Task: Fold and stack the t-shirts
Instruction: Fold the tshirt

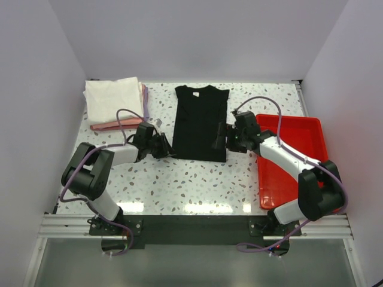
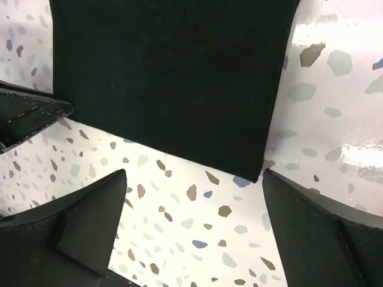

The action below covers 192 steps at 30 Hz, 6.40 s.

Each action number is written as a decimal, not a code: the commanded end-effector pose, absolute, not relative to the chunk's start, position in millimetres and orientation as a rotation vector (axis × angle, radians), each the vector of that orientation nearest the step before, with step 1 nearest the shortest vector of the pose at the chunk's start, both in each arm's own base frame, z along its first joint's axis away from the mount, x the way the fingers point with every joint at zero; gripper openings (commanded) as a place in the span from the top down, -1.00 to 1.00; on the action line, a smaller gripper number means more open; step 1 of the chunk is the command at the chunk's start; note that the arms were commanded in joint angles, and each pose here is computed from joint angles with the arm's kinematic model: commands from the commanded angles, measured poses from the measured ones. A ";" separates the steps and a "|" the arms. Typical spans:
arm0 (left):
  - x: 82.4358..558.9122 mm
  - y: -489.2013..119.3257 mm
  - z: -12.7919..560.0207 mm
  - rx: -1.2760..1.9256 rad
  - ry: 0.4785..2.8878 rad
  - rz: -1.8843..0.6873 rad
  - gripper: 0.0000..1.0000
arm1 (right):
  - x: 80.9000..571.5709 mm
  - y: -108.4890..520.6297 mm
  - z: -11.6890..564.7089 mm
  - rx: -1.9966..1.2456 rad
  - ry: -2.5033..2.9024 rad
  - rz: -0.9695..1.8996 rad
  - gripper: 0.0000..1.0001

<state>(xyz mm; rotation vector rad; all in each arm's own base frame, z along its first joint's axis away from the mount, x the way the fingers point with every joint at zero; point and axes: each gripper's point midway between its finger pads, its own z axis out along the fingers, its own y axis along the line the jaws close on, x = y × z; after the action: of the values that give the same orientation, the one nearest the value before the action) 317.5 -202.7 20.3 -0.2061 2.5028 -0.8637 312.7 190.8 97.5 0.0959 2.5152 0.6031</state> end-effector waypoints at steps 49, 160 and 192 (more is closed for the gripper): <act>249.7 -160.0 71.3 -0.249 2.433 -0.674 1.00 | 179.5 211.1 77.9 -0.343 2.895 0.838 0.95; 393.6 -238.9 143.7 -0.131 2.235 -0.809 -1.00 | 294.8 268.4 166.0 -0.316 2.458 1.182 -0.98; 312.8 -214.3 22.6 -0.220 2.510 -0.779 -1.00 | 229.8 269.6 25.4 -0.343 2.781 1.082 -0.98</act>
<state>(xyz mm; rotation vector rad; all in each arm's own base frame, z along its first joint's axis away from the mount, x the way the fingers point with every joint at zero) 342.1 -237.7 48.7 -0.1466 2.4200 -0.8789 246.7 290.7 47.2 -0.3257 2.7120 1.1905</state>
